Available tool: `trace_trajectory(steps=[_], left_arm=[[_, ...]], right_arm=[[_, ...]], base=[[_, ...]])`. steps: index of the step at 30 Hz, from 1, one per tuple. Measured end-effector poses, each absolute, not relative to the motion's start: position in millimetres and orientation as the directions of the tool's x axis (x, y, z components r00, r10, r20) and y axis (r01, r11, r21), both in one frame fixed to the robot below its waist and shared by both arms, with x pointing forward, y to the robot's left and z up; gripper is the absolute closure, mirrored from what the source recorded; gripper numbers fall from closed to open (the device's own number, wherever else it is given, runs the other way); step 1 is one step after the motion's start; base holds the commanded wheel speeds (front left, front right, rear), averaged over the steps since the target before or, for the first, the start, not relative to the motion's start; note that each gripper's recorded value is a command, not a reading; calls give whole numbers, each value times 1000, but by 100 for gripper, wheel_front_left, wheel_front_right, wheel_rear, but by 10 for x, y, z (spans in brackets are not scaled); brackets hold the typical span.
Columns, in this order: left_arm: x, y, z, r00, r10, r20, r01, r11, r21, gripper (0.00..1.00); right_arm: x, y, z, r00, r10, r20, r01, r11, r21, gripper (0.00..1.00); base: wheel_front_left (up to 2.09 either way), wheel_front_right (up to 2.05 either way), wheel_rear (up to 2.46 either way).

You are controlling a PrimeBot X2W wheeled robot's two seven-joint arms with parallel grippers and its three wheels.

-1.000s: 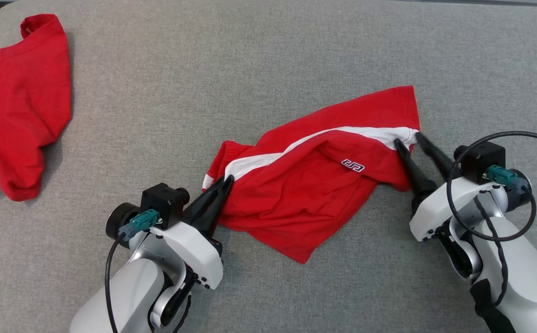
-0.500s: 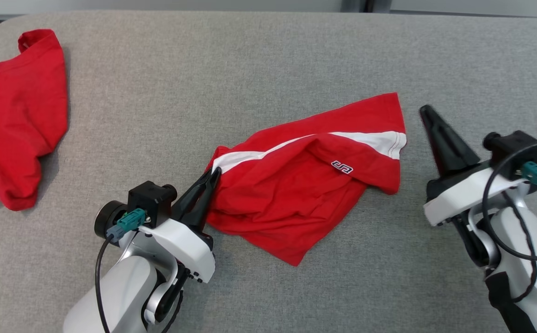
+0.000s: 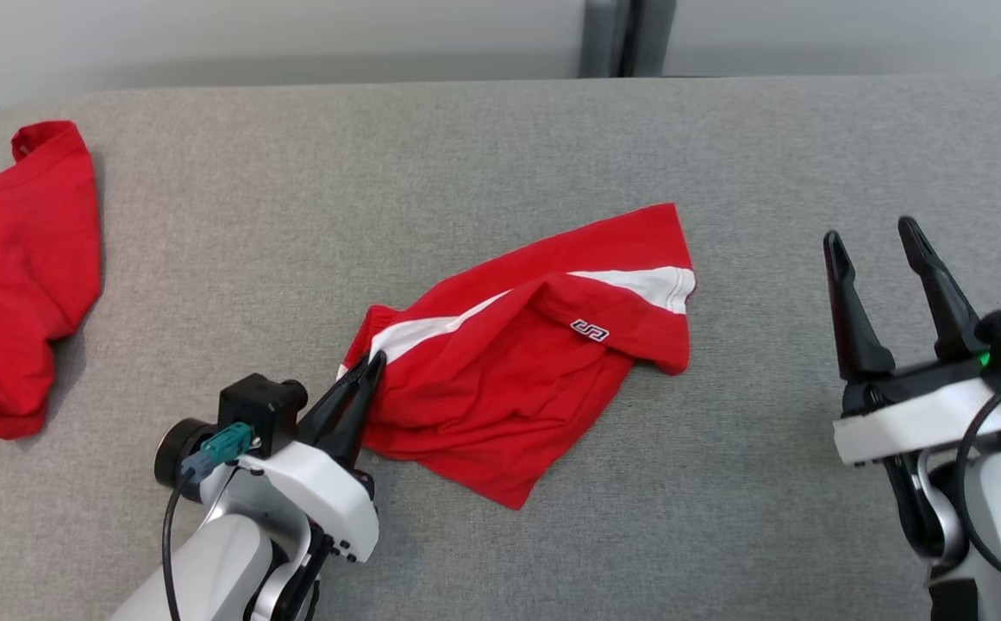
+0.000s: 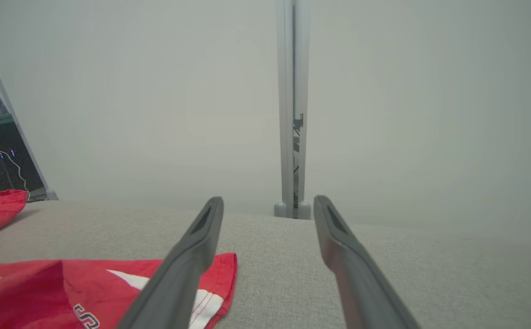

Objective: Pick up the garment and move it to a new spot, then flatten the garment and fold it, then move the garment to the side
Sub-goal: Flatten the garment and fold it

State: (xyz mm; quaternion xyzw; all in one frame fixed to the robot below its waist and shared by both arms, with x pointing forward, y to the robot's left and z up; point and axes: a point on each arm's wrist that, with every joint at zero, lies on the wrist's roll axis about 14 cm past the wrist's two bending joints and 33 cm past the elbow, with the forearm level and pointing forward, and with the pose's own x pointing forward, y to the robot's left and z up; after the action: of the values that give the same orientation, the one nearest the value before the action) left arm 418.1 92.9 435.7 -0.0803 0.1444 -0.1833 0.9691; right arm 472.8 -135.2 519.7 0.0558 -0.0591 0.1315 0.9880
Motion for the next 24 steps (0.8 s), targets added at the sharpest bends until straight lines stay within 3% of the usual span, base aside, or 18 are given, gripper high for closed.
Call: trace_trajectory(steps=[16,24], left_arm=[[3933,837,4408,873,-407,-270,361,910,-204,100],[3901,818,4416,867,-414,-278,369,908,-201,100]], right_arm=[[3972,-1798,5056,995,89,37,-93,987,128,0],[3882,-1815,5062,997,75,24,-77,988,136,0]], base=[[0,0,0],[0,0,0]])
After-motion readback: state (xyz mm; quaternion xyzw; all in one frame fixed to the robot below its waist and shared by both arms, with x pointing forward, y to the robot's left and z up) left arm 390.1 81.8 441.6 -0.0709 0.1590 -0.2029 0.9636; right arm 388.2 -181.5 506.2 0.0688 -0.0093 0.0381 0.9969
